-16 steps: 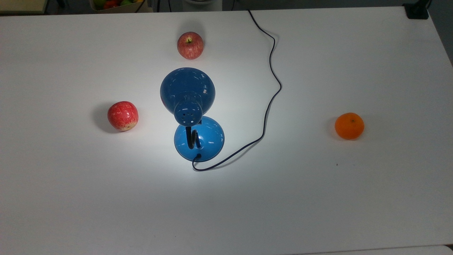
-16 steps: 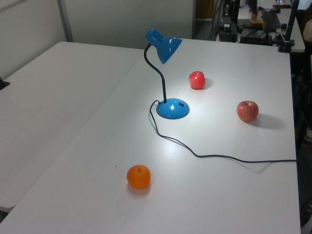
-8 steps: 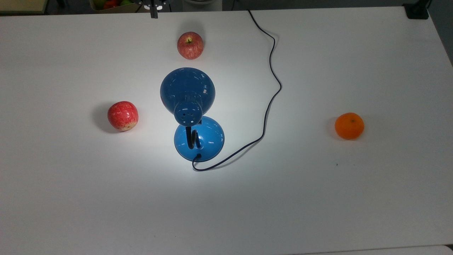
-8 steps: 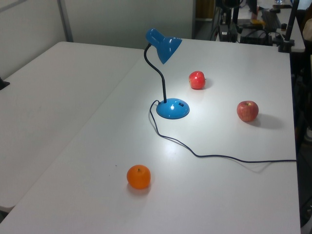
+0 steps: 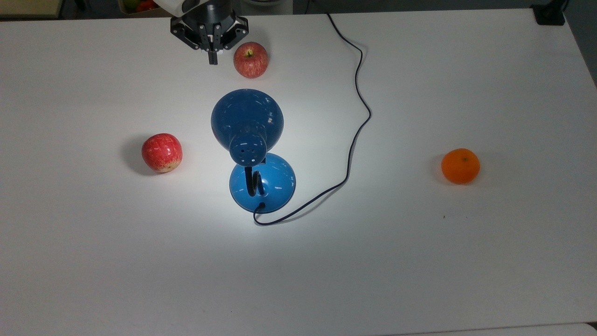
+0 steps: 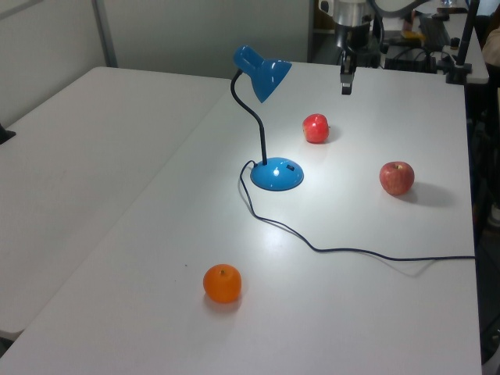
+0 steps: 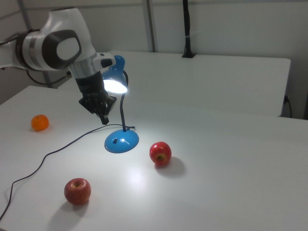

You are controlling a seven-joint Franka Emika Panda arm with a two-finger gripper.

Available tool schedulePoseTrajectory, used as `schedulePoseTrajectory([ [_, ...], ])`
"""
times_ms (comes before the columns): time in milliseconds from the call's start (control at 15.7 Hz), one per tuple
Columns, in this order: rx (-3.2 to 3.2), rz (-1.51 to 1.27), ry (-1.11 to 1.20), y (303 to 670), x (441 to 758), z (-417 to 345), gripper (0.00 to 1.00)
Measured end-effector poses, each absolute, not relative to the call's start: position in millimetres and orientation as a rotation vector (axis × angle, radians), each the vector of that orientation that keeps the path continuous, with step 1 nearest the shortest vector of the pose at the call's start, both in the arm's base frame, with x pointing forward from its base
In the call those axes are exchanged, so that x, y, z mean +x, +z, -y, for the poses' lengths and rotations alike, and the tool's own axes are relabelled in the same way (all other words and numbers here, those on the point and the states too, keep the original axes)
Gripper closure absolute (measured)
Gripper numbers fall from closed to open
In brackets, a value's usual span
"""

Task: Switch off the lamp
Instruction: 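Move the gripper down behind the blue lamp toward its round base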

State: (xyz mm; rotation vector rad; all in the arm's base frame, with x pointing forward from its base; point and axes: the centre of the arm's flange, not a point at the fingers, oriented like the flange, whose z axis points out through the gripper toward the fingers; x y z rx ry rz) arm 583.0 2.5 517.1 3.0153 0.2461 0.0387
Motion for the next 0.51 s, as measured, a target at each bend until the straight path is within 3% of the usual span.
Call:
schedulePoseTrajectory([
  [510, 3.037, -0.154, 0.222, 445.8, 594.6, -41.9, 0.99],
])
